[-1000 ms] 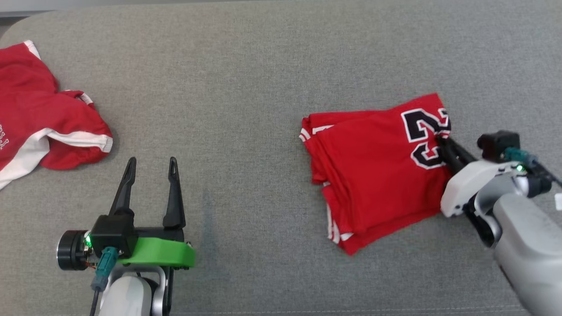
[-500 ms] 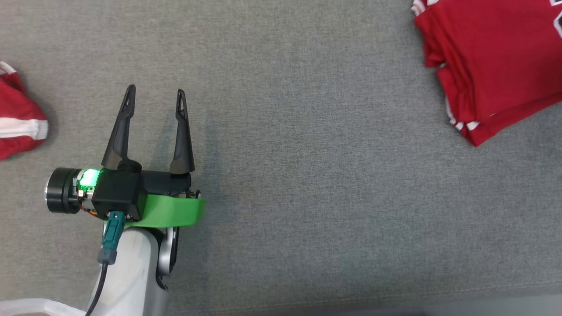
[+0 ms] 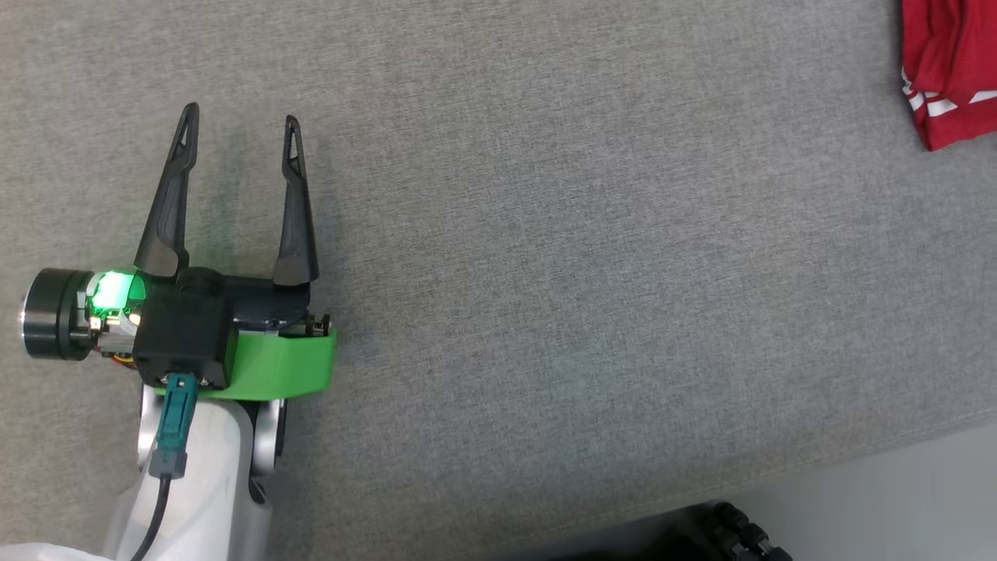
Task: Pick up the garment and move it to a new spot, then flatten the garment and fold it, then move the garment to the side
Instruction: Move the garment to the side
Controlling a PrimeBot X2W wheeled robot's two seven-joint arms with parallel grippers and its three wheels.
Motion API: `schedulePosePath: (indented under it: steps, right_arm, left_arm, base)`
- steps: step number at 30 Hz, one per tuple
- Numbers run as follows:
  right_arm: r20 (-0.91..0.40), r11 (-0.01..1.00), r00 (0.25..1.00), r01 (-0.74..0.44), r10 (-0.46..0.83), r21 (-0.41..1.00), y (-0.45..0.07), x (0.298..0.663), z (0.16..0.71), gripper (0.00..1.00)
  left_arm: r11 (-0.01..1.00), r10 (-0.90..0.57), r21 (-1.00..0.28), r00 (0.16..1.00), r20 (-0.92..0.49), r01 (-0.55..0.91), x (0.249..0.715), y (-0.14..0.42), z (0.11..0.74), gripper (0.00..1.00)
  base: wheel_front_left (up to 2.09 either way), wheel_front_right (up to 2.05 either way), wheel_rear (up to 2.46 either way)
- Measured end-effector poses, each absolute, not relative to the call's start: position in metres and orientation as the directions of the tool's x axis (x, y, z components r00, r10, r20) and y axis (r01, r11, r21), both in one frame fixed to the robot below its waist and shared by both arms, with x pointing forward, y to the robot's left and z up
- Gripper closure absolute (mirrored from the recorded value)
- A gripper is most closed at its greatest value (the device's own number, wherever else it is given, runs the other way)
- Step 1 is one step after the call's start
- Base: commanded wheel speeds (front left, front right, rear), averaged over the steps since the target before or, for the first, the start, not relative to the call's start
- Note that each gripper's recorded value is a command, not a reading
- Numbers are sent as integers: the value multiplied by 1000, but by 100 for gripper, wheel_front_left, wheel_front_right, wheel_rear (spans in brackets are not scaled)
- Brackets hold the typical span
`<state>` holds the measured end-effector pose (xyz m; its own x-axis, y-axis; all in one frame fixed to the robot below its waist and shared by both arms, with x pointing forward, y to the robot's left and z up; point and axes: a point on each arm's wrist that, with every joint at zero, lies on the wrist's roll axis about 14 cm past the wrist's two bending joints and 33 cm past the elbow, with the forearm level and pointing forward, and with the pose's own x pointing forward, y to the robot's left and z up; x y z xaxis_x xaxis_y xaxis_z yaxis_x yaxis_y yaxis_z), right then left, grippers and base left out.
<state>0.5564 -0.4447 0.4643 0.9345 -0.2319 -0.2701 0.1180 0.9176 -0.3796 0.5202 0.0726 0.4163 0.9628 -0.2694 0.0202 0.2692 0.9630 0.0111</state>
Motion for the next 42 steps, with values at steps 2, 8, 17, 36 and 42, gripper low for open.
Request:
schedulePosePath:
  steps: [2, 8, 17, 36, 42]
  right_arm:
    - [-269, 910, 931, 127, -247, -395, -451, 555, 468, 100]
    - [-275, 890, 926, 117, -257, -440, -457, 564, 471, 76]
    - [-224, 874, 947, 100, -230, -476, -450, 573, 496, 0]
    - [54, 935, 981, -161, 187, -317, -276, 544, 567, 0]
    - [105, 957, 970, -192, 218, -219, -243, 506, 566, 0]
  left_arm:
    - [959, -283, 5, 959, 23, 283, 522, 66, 416, 0]
    - [957, -292, 2, 956, 28, 292, 524, 61, 414, 0]
    - [962, -272, -1, 961, 44, 273, 517, 67, 425, 0]
    - [993, -119, -19, 992, 36, 119, 448, 128, 470, 0]
    - [995, -95, -21, 993, 76, 97, 428, 138, 493, 0]
  base:
    - [0, 0, 0]
    - [0, 0, 0]
    - [0, 0, 0]
    - [0, 0, 0]
    - [0, 0, 0]
